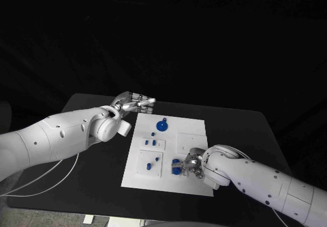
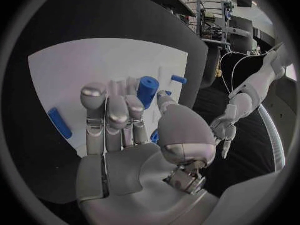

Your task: Assemble the parts on the task board

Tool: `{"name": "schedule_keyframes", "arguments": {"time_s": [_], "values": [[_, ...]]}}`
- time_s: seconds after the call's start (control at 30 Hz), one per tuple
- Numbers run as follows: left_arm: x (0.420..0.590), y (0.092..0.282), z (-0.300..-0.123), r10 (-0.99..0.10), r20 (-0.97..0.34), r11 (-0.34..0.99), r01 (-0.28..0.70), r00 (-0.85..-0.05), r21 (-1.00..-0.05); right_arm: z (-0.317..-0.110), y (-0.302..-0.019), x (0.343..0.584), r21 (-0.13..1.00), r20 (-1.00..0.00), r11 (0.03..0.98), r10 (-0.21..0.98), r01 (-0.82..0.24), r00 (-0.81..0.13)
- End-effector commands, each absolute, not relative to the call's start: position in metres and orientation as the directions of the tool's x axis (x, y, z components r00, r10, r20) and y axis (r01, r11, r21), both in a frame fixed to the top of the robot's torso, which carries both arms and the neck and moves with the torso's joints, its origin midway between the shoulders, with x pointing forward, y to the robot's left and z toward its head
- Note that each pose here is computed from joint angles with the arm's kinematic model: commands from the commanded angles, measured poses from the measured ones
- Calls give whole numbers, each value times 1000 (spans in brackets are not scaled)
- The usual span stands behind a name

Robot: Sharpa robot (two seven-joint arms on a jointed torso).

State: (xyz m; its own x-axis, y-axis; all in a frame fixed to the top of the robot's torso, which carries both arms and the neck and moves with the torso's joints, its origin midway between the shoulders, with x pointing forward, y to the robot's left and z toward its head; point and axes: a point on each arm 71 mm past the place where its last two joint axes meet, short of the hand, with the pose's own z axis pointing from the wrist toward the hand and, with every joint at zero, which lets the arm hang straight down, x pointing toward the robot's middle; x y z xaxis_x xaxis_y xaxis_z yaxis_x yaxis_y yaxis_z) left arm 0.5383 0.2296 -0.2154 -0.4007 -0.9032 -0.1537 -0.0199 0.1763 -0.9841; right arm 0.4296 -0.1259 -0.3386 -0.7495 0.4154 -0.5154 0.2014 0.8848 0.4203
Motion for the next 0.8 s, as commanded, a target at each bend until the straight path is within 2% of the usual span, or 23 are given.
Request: {"name": "schedule_keyframes", "arguments": {"time_s": [0.03, 0.4, 0.8], "values": [[537, 228, -215, -899, -141, 164, -21, -416, -986, -335, -126, 428, 429, -527, 888, 397, 168, -752], [537, 230, -215, -900, -141, 166, -25, -413, -986, -325, -136, 421, 440, -544, 888, 380, 132, -748], [536, 231, -216, -896, -136, 165, -33, -422, -986, -323, -133, 418, 443, -541, 891, 356, 101, -762]]}}
